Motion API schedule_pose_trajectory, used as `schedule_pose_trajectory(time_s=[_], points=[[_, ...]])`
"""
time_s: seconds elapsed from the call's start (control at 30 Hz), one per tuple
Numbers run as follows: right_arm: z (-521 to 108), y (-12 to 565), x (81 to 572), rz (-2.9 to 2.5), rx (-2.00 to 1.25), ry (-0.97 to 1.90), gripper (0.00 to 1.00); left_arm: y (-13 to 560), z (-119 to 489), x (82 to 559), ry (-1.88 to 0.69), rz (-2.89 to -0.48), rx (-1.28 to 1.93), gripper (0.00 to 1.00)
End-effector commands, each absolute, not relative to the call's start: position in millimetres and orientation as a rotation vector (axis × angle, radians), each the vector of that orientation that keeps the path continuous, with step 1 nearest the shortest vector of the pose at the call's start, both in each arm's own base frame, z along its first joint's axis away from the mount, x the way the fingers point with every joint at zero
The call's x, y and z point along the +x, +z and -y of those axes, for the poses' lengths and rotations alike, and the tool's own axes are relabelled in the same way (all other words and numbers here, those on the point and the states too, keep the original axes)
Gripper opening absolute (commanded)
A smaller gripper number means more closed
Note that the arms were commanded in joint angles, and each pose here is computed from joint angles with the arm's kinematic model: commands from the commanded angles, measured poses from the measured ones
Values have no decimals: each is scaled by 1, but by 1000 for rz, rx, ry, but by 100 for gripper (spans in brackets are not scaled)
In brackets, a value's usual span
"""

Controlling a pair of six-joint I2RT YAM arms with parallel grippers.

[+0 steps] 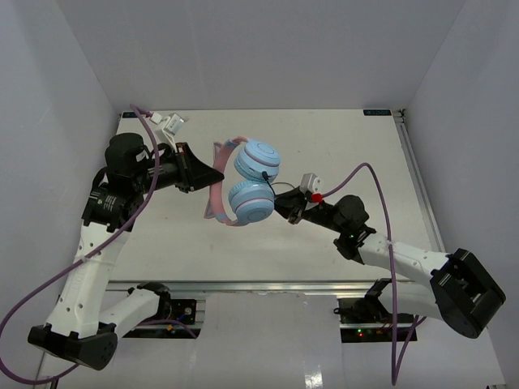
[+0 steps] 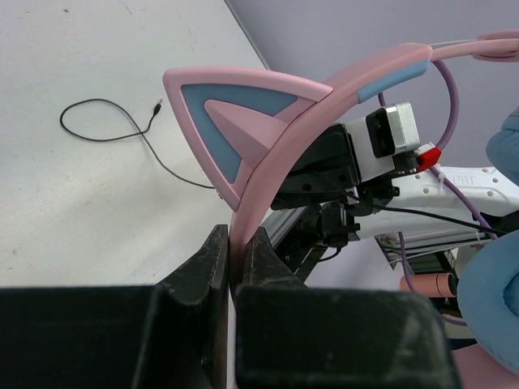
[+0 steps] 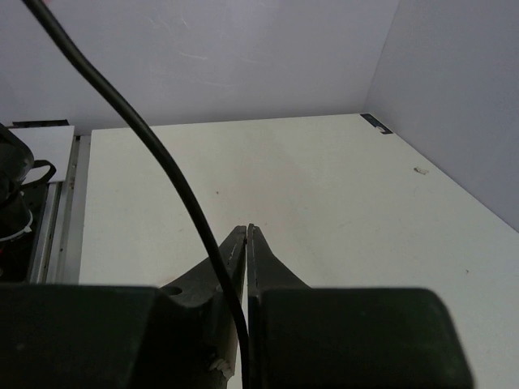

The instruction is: Wrap the headphones

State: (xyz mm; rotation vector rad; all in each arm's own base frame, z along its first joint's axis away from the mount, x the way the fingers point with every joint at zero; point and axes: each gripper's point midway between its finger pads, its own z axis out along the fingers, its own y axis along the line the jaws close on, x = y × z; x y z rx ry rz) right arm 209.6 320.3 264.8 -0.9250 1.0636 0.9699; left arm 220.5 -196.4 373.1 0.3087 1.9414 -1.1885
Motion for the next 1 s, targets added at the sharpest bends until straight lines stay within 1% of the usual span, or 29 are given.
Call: schedule_pose_trajectory(time_s=[0.0, 0.2, 0.4, 0.67, 0.97], points=[[-315, 276, 219, -1034, -857, 920, 8, 397, 200, 205, -1254, -1855, 361, 0], [-316, 272, 237, -1084, -819, 862, 8, 396, 203, 178, -1321, -1820, 458, 0], [-325, 285, 261, -1088, -831, 793, 8, 367, 208, 150, -1455, -1815, 566, 0], [-341, 308, 275, -1060, -873, 781, 8, 339, 217, 136, -1553, -1807, 652, 0], [-357, 311, 315, -1124, -889, 683, 8, 294, 237, 138, -1582, -1884, 726, 0]])
